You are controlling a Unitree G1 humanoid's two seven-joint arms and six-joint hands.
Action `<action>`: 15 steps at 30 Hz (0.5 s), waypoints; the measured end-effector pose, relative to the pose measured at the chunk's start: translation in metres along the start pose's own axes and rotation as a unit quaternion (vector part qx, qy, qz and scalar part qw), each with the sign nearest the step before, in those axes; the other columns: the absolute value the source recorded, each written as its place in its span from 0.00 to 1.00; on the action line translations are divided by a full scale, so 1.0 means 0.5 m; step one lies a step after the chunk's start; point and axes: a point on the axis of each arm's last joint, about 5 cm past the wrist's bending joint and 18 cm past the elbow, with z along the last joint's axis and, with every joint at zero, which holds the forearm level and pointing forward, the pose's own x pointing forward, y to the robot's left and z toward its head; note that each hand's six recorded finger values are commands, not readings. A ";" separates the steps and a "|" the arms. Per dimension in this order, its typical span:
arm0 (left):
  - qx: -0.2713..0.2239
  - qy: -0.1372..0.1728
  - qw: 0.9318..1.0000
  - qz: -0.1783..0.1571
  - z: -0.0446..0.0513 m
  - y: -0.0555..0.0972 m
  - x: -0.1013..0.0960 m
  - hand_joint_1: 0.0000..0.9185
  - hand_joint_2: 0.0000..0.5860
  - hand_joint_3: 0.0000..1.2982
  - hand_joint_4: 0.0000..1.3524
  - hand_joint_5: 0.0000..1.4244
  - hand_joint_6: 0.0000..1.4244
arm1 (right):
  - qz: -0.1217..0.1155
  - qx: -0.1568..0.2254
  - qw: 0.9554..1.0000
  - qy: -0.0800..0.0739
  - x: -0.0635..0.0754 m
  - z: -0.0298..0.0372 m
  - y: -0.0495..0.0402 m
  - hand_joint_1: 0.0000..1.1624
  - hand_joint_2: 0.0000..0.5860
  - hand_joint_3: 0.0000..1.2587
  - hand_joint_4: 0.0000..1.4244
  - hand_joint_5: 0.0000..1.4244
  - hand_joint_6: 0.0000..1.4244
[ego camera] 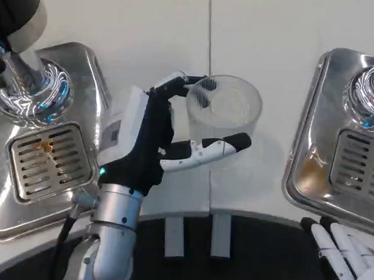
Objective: Grasp the cup under the faucet to collect the drink, then remove the cup.
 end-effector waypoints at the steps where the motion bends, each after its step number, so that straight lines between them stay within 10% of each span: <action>1: -0.004 0.001 1.000 0.004 0.000 0.004 0.000 0.65 0.00 0.88 0.76 0.96 1.00 | -0.003 -0.001 1.000 -0.002 0.003 0.000 0.000 0.19 0.74 0.04 0.00 0.06 0.15; 15: -0.007 -0.002 1.000 -0.003 0.001 0.016 -0.011 0.66 0.00 0.88 0.75 0.96 1.00 | -0.005 -0.015 1.000 -0.006 0.017 -0.009 0.006 0.20 0.77 0.04 0.00 0.04 0.14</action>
